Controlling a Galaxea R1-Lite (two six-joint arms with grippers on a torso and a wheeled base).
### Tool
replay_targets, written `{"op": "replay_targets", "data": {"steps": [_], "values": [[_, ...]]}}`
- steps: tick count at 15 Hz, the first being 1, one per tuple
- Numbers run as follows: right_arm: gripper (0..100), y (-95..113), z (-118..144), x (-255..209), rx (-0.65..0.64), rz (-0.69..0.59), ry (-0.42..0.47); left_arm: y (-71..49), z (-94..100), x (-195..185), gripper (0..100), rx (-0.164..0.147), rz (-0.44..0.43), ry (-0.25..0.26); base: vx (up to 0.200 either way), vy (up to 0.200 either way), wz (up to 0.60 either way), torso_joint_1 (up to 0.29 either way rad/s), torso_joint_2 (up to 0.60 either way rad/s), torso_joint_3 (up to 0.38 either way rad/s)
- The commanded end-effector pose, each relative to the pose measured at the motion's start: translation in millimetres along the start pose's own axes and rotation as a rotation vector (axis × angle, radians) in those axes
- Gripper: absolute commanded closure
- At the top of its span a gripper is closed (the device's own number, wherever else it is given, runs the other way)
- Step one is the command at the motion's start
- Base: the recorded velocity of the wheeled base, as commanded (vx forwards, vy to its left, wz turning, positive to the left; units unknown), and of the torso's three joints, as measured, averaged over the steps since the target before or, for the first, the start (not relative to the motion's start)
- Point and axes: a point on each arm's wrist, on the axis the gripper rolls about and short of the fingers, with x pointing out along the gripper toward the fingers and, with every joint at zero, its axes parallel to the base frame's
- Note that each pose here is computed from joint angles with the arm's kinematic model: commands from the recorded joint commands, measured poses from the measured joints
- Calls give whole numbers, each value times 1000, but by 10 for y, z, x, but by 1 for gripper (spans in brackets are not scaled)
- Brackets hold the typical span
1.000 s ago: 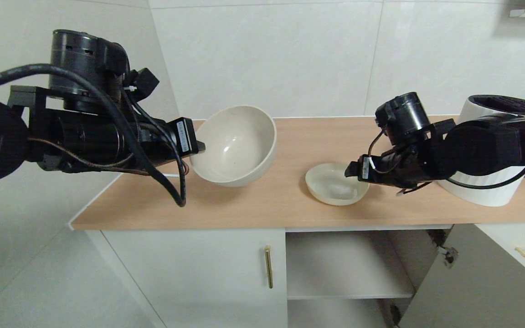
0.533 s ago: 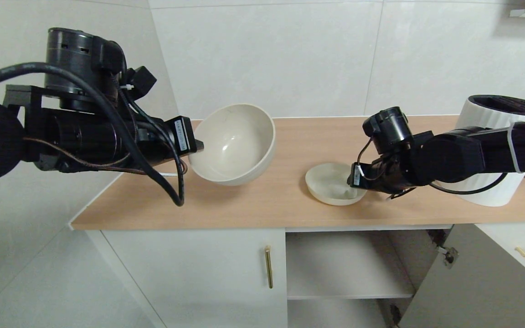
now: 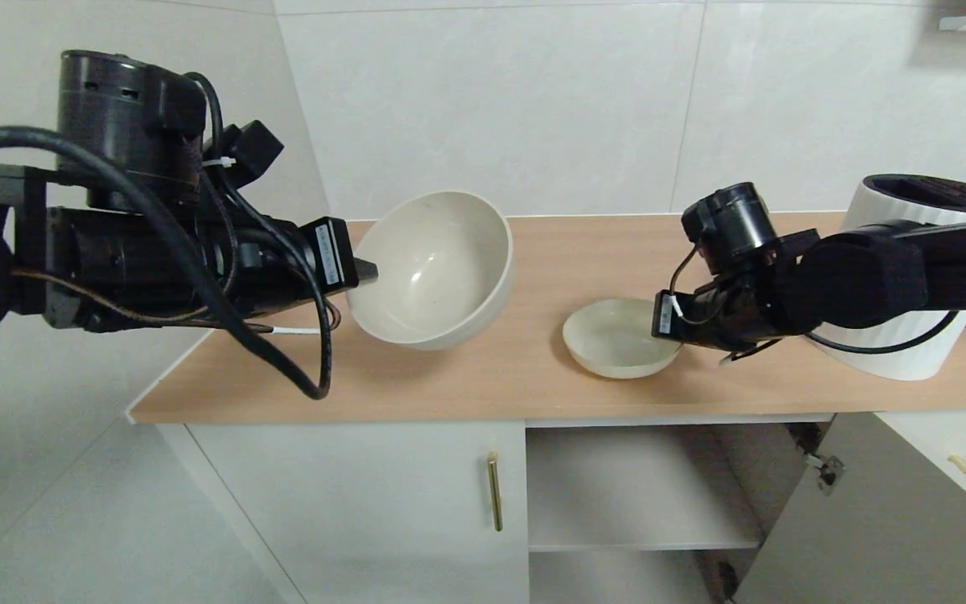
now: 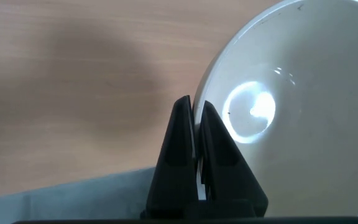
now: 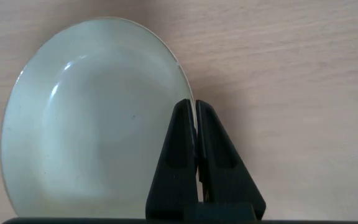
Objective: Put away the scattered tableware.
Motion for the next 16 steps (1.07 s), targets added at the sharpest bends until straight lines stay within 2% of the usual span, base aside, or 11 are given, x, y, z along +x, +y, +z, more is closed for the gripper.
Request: {"op": "replay_targets", "data": {"steps": [1,5,8,9,14,16], "values": [[100,-35,90,-633,3,78,-56,-32,-54,-147,100,8,-25,-6,0,0,0,0,0,0],[100,-117,-9,-1035,-7,77,-92,1,-167,-208,100,10,-19,22,0,0,0,0,0,0],[100,-159,-106,-1128,-12,35,-106,23,-317,-246,100,15,-13,63,0,0,0,0,0,0],[100,-199,-184,-1126,-22,-4,-104,13,-343,-255,100,17,-17,70,-200,0,0,2,-2,7],[100,-319,-409,-1294,-54,-9,-78,-1,-378,-230,100,21,-21,85,-200,0,0,-1,0,3],[100,-373,-526,-1257,-74,-52,-56,-7,-394,-214,100,23,-23,95,-200,0,0,0,-5,2]]}}
